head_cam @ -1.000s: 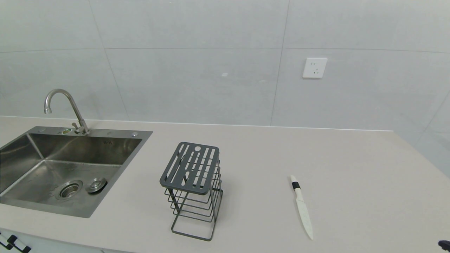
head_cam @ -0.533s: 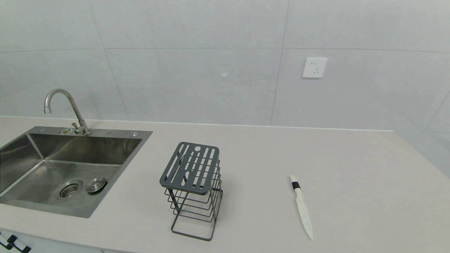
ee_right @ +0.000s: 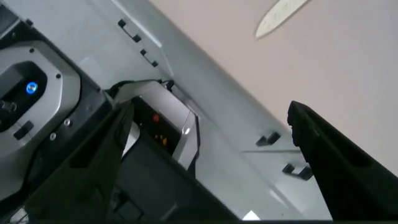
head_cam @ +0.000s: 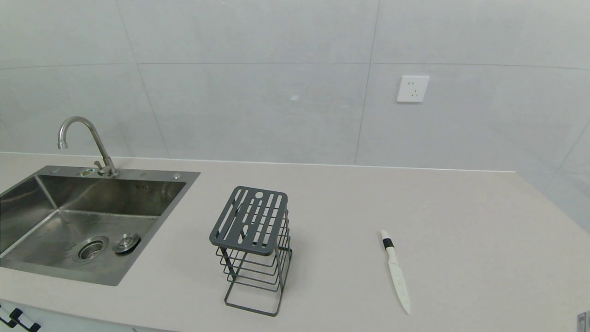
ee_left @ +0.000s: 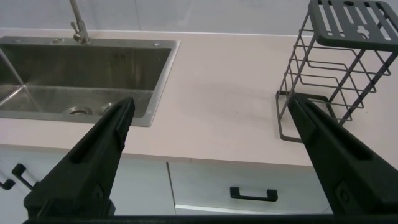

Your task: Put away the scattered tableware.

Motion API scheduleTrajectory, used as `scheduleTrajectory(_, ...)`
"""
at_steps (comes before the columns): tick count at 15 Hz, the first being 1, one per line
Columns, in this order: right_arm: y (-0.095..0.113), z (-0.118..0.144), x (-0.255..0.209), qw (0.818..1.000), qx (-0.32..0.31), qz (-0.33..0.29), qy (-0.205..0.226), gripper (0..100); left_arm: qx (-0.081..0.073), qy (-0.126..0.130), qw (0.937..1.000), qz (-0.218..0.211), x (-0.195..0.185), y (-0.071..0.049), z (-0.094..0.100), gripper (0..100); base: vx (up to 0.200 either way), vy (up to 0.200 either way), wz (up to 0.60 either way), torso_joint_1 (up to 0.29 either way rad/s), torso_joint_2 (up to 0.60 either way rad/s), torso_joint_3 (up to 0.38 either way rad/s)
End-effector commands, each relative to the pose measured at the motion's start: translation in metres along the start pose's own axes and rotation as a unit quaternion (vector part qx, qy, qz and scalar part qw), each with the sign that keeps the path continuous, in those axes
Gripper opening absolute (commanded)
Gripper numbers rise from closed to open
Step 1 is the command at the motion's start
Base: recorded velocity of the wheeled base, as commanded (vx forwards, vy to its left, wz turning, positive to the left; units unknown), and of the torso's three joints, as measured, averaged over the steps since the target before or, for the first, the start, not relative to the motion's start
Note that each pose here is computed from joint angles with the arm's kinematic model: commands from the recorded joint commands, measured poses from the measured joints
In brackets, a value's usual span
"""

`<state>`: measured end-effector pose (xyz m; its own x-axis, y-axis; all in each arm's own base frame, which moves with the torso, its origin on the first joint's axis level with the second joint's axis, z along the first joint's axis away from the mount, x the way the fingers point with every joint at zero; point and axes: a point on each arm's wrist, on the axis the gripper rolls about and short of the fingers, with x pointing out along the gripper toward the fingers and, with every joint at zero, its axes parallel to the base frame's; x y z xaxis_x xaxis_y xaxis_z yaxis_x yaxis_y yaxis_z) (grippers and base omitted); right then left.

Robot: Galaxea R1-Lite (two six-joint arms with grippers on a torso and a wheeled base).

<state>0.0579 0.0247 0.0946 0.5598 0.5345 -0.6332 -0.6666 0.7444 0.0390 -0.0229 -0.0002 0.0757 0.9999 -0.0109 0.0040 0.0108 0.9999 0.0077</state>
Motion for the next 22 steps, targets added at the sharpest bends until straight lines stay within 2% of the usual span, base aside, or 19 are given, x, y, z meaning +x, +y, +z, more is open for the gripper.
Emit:
scheduleTrajectory(1,-0.009,0.006,0.017,0.999,0.014,0.012,0.038,100,0.0,0.0,1.0,0.0,0.0,0.0,0.0,100,0.0,0.0,0.0,0.0,0.0,0.0)
scheduleTrajectory(3,-0.011,0.004,0.027,0.998,0.022,0.019,0.059,100,0.0,0.0,1.0,0.0,0.0,0.0,0.0,100,0.0,0.0,0.0,0.0,0.0,0.0)
scheduleTrajectory(9,-0.011,0.002,0.036,0.996,0.02,0.037,0.081,100,0.0,0.0,1.0,0.0,0.0,0.0,0.0,100,0.0,0.0,0.0,0.0,0.0,0.0)
scheduleTrajectory(12,-0.012,0.015,0.04,0.995,0.04,0.063,0.066,100,0.0,0.0,1.0,0.0,0.0,0.0,0.0,100,0.0,0.0,0.0,0.0,0.0,0.0)
scheduleTrajectory(15,-0.015,0.024,0.05,0.993,0.058,0.07,0.081,100,0.0,0.0,1.0,0.0,0.0,0.0,0.0,100,0.0,0.0,0.0,0.0,0.0,0.0)
scheduleTrajectory(17,-0.021,0.039,0.064,0.989,0.093,0.07,0.092,100,0.0,0.0,1.0,0.0,0.0,0.0,0.0,100,0.0,0.0,0.0,0.0,0.0,0.0)
scheduleTrajectory(19,-0.019,0.046,0.079,0.988,0.082,0.053,0.122,100,0.0,0.0,1.0,0.0,0.0,0.0,0.0,100,0.0,0.0,0.0,0.0,0.0,0.0)
scheduleTrajectory(22,-0.016,0.054,0.098,0.989,0.056,0.037,0.134,100,0.0,0.0,1.0,0.0,0.0,0.0,0.0,100,0.0,0.0,0.0,0.0,0.0,0.0)
